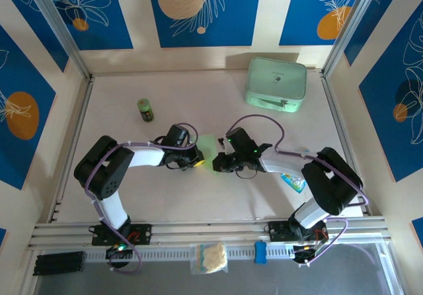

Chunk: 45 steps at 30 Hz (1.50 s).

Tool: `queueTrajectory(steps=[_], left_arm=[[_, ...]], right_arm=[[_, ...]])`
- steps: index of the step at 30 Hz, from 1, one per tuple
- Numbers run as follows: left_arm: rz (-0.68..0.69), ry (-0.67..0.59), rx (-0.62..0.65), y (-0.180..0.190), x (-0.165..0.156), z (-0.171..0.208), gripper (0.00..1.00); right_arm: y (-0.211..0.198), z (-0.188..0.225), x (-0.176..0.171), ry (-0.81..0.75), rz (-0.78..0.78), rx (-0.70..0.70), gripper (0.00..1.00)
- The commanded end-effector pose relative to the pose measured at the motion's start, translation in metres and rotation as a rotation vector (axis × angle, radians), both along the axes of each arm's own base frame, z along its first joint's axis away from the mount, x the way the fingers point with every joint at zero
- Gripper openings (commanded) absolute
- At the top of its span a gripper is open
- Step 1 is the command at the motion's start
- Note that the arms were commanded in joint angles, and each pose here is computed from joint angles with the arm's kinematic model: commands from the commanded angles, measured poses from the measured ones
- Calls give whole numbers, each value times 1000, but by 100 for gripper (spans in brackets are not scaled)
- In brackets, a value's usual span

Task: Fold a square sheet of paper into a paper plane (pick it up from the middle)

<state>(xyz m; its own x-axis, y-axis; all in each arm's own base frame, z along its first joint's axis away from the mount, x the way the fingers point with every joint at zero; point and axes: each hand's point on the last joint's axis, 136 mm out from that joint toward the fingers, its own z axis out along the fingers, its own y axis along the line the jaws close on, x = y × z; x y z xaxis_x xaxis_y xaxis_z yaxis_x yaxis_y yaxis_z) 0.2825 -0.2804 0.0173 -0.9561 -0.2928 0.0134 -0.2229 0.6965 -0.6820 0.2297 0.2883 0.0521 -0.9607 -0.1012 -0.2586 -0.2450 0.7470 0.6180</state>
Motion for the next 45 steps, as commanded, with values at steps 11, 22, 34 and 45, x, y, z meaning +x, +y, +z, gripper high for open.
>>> queueTrajectory(steps=[11,22,34,45], left_arm=[[35,137,186,32,-26,-43,10],[35,162,219,37,-30,-50,9],[30,173,233,39,-32,-54,9],[24,181,265,44,-35,-59,9]], right_arm=[[22,-12,1,56,55,-43,5],[16,-27,2,67,61,-129,4],[9,-40,1,89,39,-178,4],[-7,-53,-14,127,54,-220,3]])
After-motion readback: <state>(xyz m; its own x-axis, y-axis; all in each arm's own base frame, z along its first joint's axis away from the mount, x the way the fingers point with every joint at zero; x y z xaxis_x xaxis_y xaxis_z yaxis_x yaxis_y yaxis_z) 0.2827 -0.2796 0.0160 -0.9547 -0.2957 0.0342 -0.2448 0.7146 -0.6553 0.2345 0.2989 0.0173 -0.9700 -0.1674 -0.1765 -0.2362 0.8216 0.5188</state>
